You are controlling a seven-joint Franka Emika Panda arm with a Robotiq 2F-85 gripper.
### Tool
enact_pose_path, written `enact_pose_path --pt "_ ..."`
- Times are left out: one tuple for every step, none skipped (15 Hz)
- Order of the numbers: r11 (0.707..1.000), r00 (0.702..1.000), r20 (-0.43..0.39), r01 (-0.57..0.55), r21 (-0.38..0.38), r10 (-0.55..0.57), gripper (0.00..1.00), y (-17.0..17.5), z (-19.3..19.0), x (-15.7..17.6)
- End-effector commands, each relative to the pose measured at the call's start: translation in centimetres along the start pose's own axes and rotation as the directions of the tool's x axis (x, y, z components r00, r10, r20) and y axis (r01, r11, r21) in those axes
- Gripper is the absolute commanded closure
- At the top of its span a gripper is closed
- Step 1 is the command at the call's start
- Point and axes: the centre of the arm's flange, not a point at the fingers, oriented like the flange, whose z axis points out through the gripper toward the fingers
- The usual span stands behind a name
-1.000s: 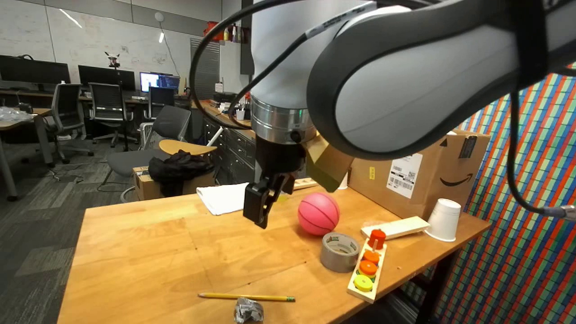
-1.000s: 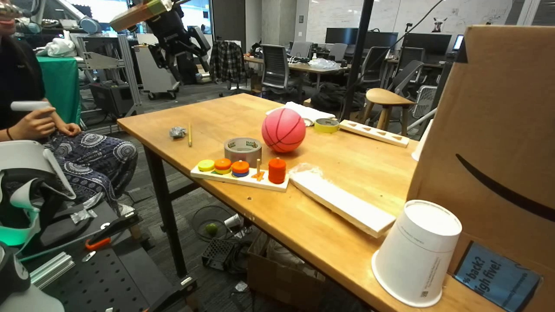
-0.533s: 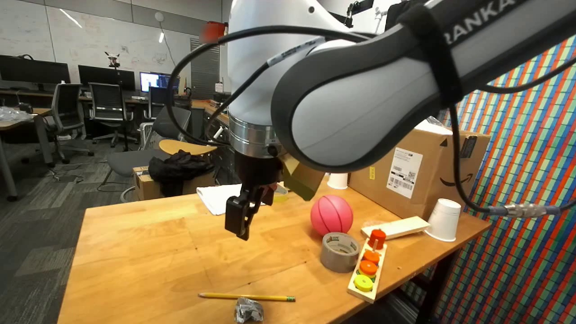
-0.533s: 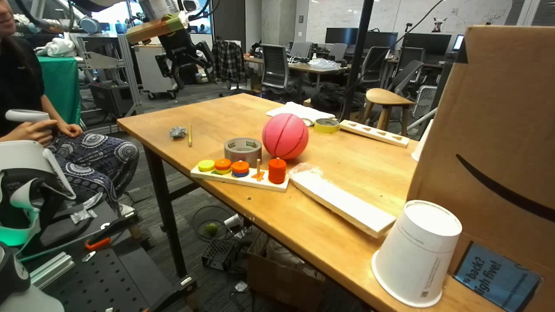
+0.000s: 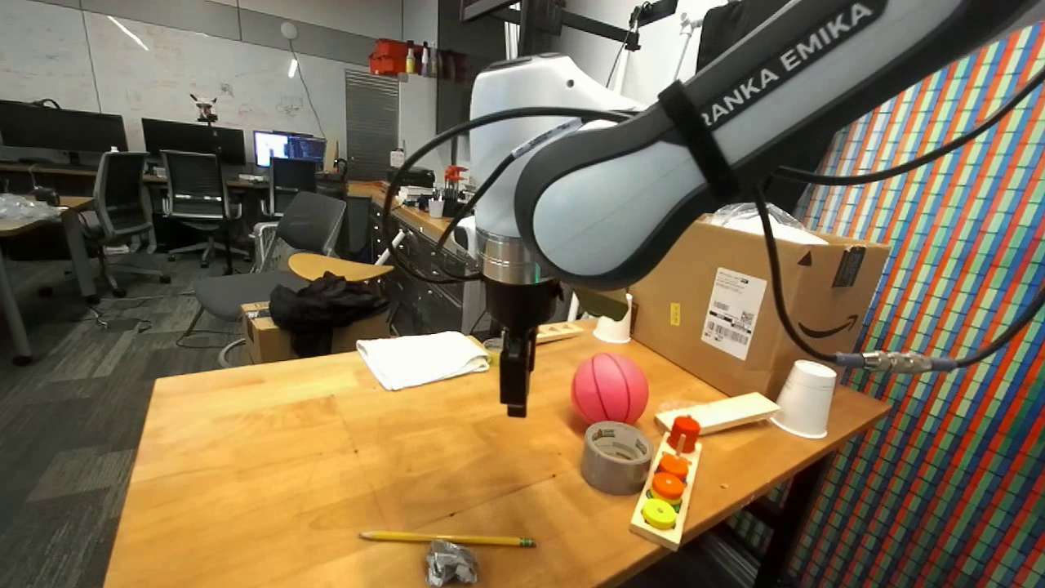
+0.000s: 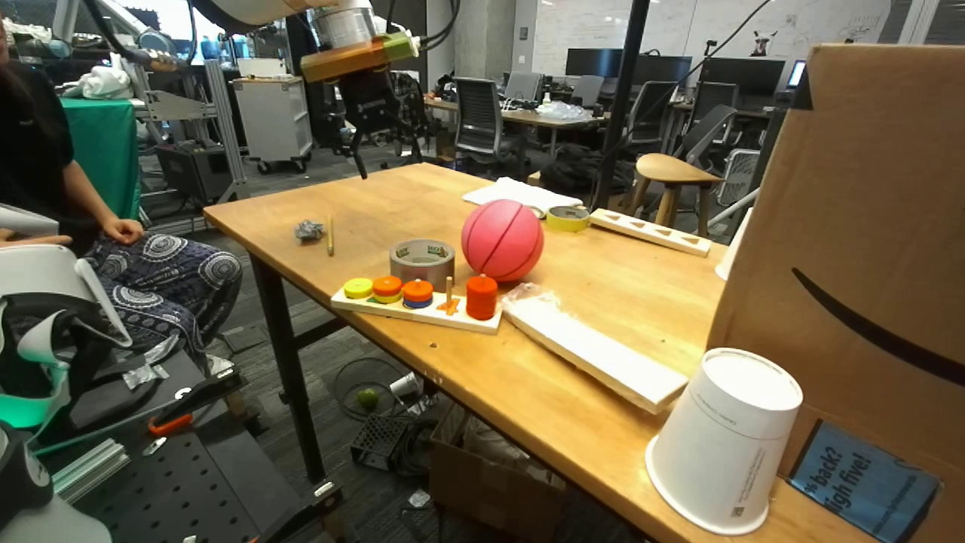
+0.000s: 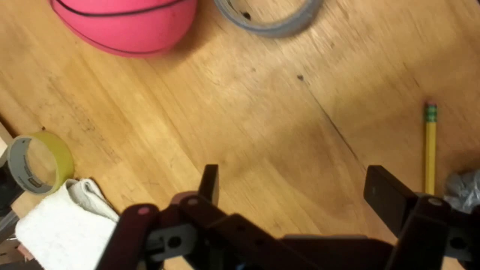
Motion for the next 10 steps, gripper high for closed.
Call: enact_pose_path --pt "0.988 0.983 0.106 0.149 0.031 -0.152 0.0 4.0 0.8 -2.1" --pt "0.982 0.977 0.105 0.182 0.061 -0.187 0.0 4.6 1.5 -2.8" --pt "0.973 0.97 0.096 0.218 0.079 -0.225 0.0 4.9 2.1 -3.2" --pt "0.963 0.963 0.08 0.25 0.097 -0.258 0.0 5.0 2.8 -3.4" --pt "0.952 0.954 0.065 0.286 0.11 -0.294 0.0 4.8 3.3 -3.4" --pt "0.938 0.942 0.043 0.325 0.118 -0.332 0.0 4.4 3.6 -3.2" --pt "0.921 0.927 0.009 0.37 0.119 -0.374 0.0 3.8 3.9 -2.8" --pt "0.904 0.91 -0.017 0.413 0.115 -0.414 0.0 3.2 4.0 -2.4" --pt "0.881 0.888 -0.036 0.46 0.108 -0.459 0.0 2.7 4.2 -2.1" --pt "0.86 0.866 -0.048 0.499 0.105 -0.497 0.0 2.3 4.4 -1.7"
